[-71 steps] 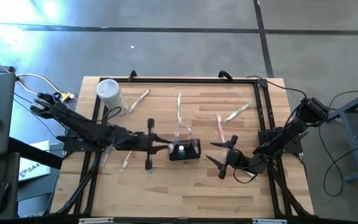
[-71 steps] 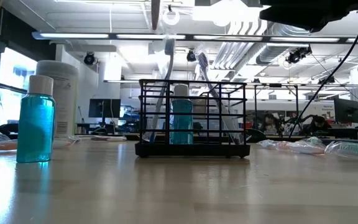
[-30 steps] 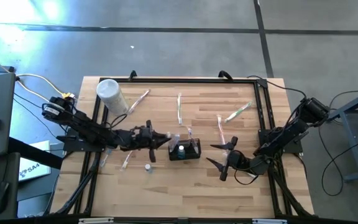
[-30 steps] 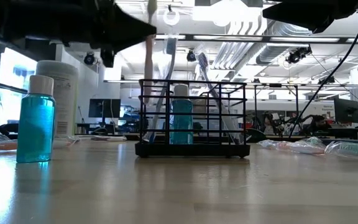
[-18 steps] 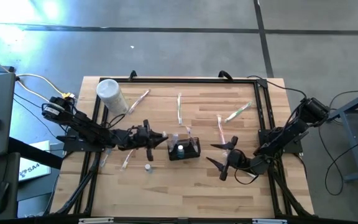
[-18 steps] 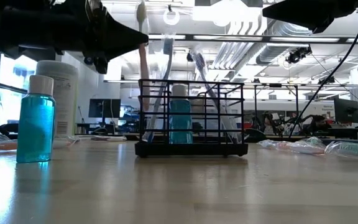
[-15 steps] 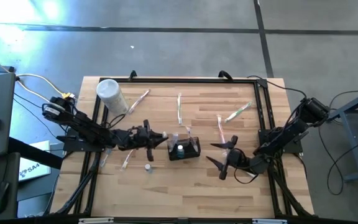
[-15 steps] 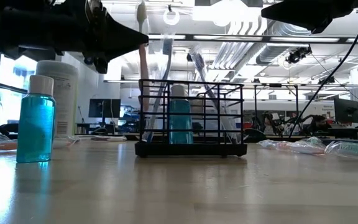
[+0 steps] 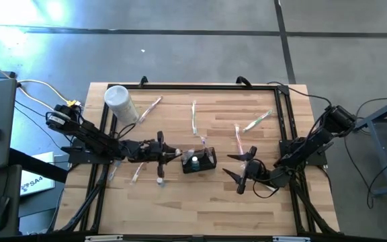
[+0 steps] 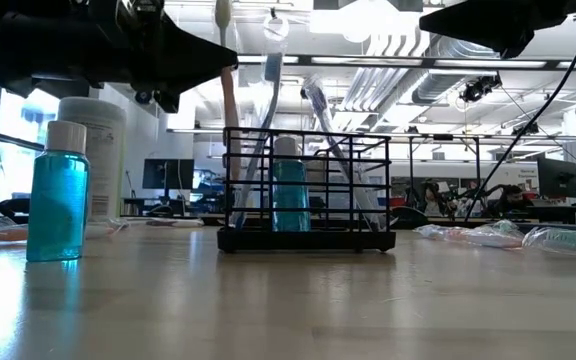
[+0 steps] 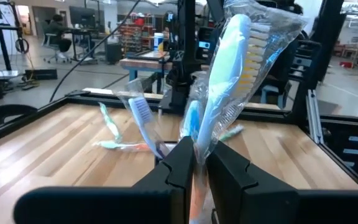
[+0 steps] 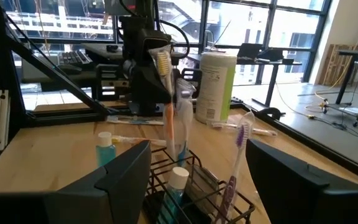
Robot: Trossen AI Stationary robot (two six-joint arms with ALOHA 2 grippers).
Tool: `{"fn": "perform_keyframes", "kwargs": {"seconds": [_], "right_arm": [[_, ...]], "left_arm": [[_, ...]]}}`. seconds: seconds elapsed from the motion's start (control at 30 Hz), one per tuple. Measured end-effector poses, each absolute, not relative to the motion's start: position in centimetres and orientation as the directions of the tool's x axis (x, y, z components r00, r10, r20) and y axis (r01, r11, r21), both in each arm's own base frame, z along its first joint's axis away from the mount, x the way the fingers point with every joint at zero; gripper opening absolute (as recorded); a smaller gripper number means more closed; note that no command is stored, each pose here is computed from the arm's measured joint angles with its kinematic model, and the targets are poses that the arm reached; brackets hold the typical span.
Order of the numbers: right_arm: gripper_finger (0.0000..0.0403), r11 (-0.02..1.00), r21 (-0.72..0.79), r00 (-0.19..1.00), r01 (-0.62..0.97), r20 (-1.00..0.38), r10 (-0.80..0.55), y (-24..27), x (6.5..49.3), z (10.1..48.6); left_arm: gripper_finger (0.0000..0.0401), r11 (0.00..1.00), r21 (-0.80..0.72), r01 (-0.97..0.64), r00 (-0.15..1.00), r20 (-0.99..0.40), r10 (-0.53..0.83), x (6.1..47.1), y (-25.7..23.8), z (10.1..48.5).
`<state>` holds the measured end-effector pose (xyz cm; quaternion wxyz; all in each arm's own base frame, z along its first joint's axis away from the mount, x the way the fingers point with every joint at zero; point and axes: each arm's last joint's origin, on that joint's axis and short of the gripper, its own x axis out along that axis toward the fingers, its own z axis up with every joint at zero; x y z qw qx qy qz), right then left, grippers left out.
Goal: Pick & Place toothbrushing station
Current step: Put the top orange toothbrush into the black wire organizer
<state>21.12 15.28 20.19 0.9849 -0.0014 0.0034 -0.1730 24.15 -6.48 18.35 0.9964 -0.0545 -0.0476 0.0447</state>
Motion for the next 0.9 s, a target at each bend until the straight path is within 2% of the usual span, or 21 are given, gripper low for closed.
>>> {"fn": "perform_keyframes", "kwargs": {"seconds": [0.13,0.33,0.53,0.7,0.9], "right_arm": [[0.0254,0.94,0.012,0.94,0.341,-0.006,-0.341,15.3,21.1,20.2],[0.0254,0.94,0.022,0.94,0.341,-0.006,-0.341,15.3,21.1,20.2],[0.0254,0.94,0.022,0.94,0.341,-0.006,-0.341,15.3,21.1,20.2],[0.0254,0.94,0.021,0.94,0.34,-0.007,-0.34,15.3,21.1,20.2],[0.0254,0.94,0.02,0.94,0.34,-0.007,-0.34,15.3,21.1,20.2]], "left_arm": [[0.0039,0.991,-0.105,-0.087,0.991,0.093,0.097,24.4,-6.5,18.6],[0.0043,0.991,-0.074,-0.108,0.994,0.014,0.109,25.3,-6.4,18.5],[0.0063,0.991,-0.083,-0.1,0.995,-0.034,0.098,25.8,-6.0,18.4],[0.0103,0.99,-0.111,-0.087,0.996,-0.035,0.083,25.8,-5.9,18.4],[0.0171,0.99,-0.124,-0.07,0.997,-0.035,0.066,25.9,-6.0,18.4]]}}
